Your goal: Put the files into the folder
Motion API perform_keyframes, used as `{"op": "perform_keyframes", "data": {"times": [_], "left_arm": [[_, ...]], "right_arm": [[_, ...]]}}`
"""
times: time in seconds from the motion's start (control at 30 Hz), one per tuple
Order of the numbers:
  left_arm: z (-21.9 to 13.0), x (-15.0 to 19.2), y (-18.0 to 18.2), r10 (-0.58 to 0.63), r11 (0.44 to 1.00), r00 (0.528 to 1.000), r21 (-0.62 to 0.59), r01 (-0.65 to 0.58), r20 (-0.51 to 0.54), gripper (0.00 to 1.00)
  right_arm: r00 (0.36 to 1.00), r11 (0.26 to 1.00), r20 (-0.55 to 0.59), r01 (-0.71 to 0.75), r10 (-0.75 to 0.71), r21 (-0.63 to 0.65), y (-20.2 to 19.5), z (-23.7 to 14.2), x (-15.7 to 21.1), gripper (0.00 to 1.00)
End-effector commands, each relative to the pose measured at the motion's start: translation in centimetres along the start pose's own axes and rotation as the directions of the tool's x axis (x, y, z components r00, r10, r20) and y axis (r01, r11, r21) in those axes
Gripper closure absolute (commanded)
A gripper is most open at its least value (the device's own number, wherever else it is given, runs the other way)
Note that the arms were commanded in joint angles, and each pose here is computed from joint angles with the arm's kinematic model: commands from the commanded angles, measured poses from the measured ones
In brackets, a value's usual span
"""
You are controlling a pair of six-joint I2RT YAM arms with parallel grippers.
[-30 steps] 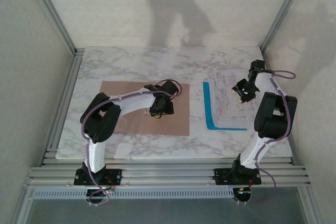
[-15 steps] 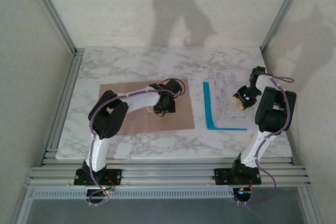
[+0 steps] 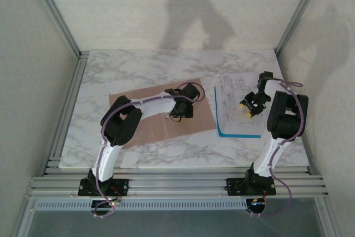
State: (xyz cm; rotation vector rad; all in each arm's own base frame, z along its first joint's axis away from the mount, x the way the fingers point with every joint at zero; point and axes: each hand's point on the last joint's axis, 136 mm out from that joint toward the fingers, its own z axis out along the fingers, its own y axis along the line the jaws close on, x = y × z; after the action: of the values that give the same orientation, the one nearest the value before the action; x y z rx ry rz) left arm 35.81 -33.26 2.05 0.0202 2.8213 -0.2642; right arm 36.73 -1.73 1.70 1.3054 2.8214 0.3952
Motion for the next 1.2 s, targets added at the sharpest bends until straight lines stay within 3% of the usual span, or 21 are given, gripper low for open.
{"op": "perform_keyframes", "data": {"times": [0.0, 0.37, 0.57, 0.73, 0.93, 1.17], "left_arm": [[2.4, 2.2, -0.9, 0.056, 0.998, 0.996, 0.005, -0.056, -0.069, 0.53], [2.2, 0.8, -3.8, 0.124, 0.991, 0.992, 0.052, -0.123, -0.015, 0.51], [-2.6, -3.7, -4.4, 0.087, 0.995, 0.988, 0.027, -0.091, 0.125, 0.29], [-6.8, -6.9, -0.2, -0.067, 0.998, 0.982, 0.011, 0.066, 0.176, 0.25], [-5.5, -6.3, 7.9, -0.165, 0.980, 0.982, -0.098, 0.174, 0.096, 0.27], [-3.2, -6.6, 8.1, -0.163, 0.985, 0.985, -0.056, 0.166, 0.049, 0.29]], "right_arm": [[0.998, 0.999, -0.052, -0.021, 0.023, 0.045, -1.3, 1.3, 1.5, 0.57], [0.998, 1.000, -0.064, -0.010, 0.010, 0.012, -0.7, 1.0, 1.7, 0.57], [1.000, 0.999, -0.026, 0.015, -0.016, -0.036, 0.5, -0.8, 1.3, 0.56], [0.998, 0.999, 0.059, 0.035, -0.033, -0.037, 0.8, -3.7, 0.1, 0.52], [0.995, 0.999, 0.087, -0.041, 0.043, -0.028, -1.5, -4.8, -2.3, 0.46], [0.990, 0.995, 0.105, -0.095, 0.092, 0.019, -4.1, -5.1, -3.8, 0.42]]}}
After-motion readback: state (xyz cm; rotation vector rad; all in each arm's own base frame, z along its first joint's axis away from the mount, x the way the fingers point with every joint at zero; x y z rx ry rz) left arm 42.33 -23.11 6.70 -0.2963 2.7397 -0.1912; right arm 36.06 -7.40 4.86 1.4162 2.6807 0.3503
